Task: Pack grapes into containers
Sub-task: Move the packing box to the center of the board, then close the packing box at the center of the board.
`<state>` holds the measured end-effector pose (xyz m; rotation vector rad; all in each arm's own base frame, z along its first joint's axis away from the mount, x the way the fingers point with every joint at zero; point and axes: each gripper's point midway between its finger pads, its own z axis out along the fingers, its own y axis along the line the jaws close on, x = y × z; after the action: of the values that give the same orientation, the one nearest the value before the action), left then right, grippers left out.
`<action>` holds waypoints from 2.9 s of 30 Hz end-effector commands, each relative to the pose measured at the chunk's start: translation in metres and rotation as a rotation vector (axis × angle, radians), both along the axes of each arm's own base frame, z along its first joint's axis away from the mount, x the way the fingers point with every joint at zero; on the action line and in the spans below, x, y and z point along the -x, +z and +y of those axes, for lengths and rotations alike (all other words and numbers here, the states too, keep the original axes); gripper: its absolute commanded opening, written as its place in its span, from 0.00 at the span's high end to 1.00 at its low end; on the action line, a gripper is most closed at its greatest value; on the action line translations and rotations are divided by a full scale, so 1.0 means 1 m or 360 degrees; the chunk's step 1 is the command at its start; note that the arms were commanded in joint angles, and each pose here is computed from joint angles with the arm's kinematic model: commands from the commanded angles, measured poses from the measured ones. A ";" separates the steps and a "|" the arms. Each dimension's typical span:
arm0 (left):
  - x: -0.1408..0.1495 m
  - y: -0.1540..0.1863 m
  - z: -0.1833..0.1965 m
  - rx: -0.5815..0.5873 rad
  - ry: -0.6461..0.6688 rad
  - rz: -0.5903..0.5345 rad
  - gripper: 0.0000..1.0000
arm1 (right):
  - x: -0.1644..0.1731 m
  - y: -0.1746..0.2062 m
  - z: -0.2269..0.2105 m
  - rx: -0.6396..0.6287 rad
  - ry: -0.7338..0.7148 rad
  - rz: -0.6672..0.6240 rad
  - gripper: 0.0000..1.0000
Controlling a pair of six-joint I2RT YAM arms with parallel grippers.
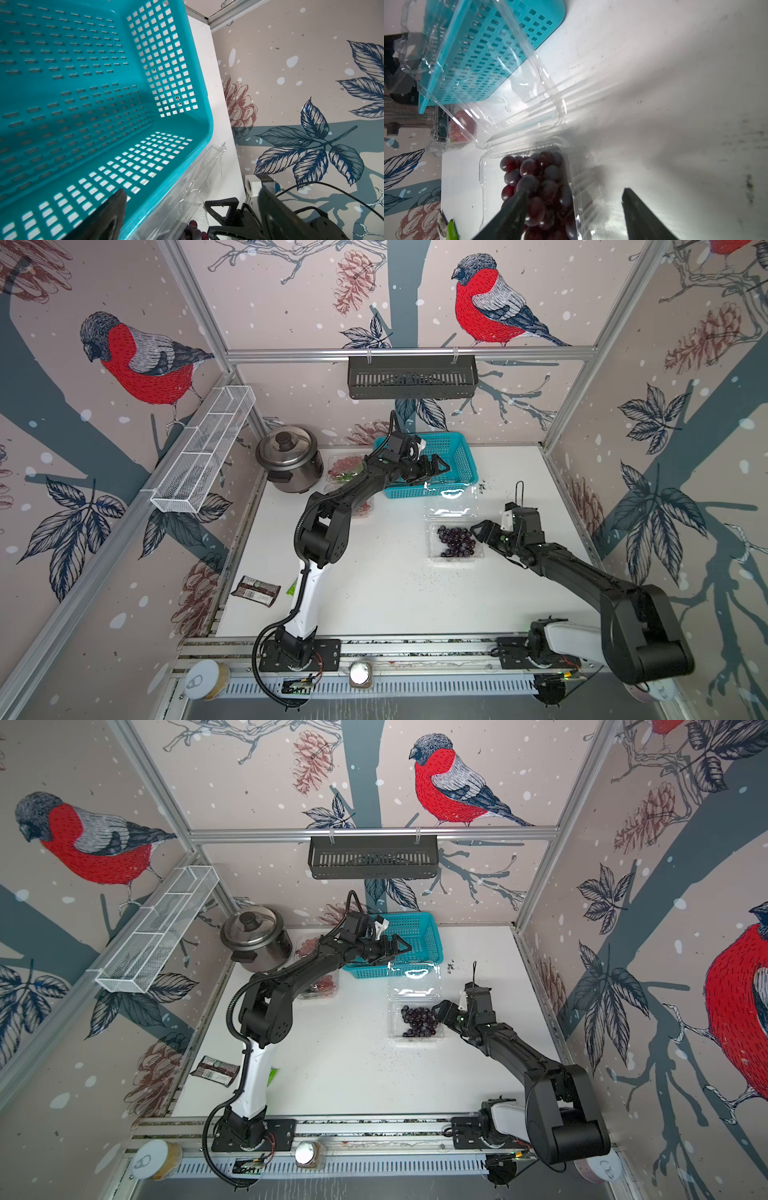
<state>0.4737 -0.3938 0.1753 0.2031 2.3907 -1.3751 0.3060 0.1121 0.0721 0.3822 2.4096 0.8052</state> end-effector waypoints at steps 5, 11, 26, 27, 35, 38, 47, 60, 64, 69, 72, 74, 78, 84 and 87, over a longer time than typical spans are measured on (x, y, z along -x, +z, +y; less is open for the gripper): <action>0.007 -0.002 -0.008 0.0022 -0.0095 0.0016 0.03 | 0.005 -0.009 -0.004 0.0042 0.0013 0.0027 0.53; 0.014 0.005 -0.015 0.0058 -0.0153 -0.0012 0.03 | 0.005 -0.025 -0.002 0.0066 0.0040 0.0085 0.68; 0.027 0.026 -0.019 0.0124 -0.0261 -0.0057 0.03 | -0.037 -0.008 0.005 0.0182 0.0109 -0.0096 0.87; 0.029 0.027 -0.018 0.0122 -0.0261 -0.0058 0.03 | -0.041 -0.005 0.007 0.0182 0.0123 -0.0110 0.87; 0.032 0.028 -0.004 0.0093 -0.0252 -0.0078 0.03 | -0.059 -0.001 0.034 0.0237 0.0245 -0.0165 0.83; 0.028 0.025 0.002 0.0093 -0.0231 -0.0066 0.03 | -0.063 -0.002 0.038 0.0257 0.0258 -0.0165 0.73; 0.029 0.030 0.005 0.0092 -0.0225 -0.0080 0.03 | -0.061 0.008 0.038 0.0217 0.0256 -0.0164 0.37; 0.047 0.037 -0.003 0.0099 -0.0250 -0.0095 0.03 | -0.038 0.040 -0.005 0.0046 0.0075 -0.0179 0.00; 0.060 0.038 -0.012 0.0094 -0.0271 -0.0104 0.03 | -0.034 0.047 -0.021 -0.0058 0.0007 -0.0172 0.00; 0.078 0.031 -0.019 0.0092 -0.0291 -0.0086 0.03 | -0.029 0.052 -0.050 -0.0147 -0.0139 -0.0164 0.00; 0.089 0.028 -0.024 0.0090 -0.0289 -0.0102 0.03 | -0.027 0.053 -0.066 -0.0240 -0.0222 -0.0175 0.00; 0.096 0.025 -0.027 0.0080 -0.0286 -0.0110 0.03 | -0.026 0.053 -0.068 -0.0278 -0.0226 -0.0174 0.00; 0.110 0.016 -0.032 0.0068 -0.0295 -0.0097 0.03 | -0.028 0.059 -0.065 -0.0318 -0.0211 -0.0217 0.00; 0.126 0.002 -0.039 0.0027 -0.0273 -0.0096 0.03 | -0.027 0.059 -0.043 -0.0271 -0.0115 -0.0262 0.00; 0.133 0.000 -0.041 0.0037 -0.0273 -0.0079 0.03 | -0.025 0.052 -0.027 -0.0233 -0.0056 -0.0255 0.00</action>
<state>0.3365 -0.4301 0.1615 0.4407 2.4397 -1.4428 0.3272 0.0789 0.1231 0.4337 2.2148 0.9817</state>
